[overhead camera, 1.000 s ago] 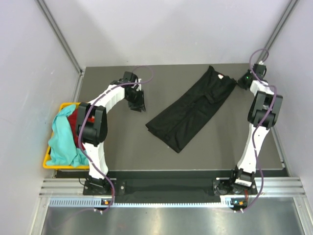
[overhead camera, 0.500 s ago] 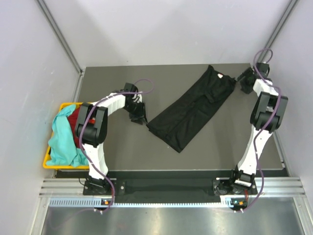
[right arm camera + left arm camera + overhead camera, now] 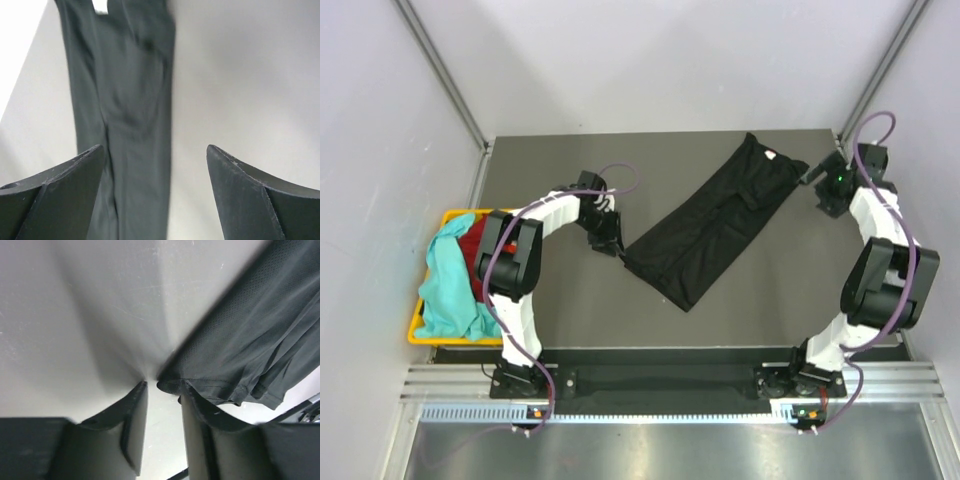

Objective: Fold and stack the t-shirts
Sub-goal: Fold the tshirt

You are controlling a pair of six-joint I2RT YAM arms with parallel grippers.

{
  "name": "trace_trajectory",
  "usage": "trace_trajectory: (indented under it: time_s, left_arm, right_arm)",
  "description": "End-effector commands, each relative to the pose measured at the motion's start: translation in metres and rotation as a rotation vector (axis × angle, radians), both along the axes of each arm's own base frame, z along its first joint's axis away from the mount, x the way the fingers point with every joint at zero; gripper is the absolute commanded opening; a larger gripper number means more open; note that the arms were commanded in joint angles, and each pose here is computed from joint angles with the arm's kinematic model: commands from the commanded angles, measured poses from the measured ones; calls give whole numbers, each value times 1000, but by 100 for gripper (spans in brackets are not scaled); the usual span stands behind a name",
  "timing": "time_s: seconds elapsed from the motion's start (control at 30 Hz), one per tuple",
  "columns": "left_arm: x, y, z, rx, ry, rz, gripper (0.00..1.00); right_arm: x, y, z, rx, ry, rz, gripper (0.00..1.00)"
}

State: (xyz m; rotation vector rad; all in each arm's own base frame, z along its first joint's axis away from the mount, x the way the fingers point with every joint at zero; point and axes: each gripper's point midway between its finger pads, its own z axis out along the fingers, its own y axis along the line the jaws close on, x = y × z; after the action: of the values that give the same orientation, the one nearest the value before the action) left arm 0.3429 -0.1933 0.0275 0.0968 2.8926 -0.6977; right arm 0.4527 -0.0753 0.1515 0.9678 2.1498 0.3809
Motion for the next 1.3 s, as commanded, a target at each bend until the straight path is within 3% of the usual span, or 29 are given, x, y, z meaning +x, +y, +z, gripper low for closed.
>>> trace_trajectory:
  time_s: [0.0,0.03,0.17,0.43,0.67,0.83,0.97,1.13,1.27]
  left_arm:
    - [1,-4,-6,-7,-18,-20,37]
    - [-2,-6,-6,-7,-12,-24,26]
    - [-20,-5,-8,-2,25,-3,0]
    - [-72,2,6,70,-16,34,0]
    - [-125,10,12,91,-33,95,0]
    - [-154,13,11,65,-25,130,2]
    - [-154,18,21,75,-60,155,28]
    - [-128,32,55,168,-190,174,31]
    - [-99,6,103,54,-304,131,31]
  right_arm:
    - [-32,33,-6,53,13,98,83]
    - [-45,40,-18,73,40,119,83]
    - [-77,55,-27,77,53,176,83]
    - [-122,79,-46,74,80,264,81]
    - [-109,79,-47,52,30,322,76]
    - [-59,79,-48,49,-71,396,73]
    - [-20,78,-53,103,-107,409,69]
    - [32,71,-44,106,-195,418,67]
    - [69,63,-57,116,-198,404,68]
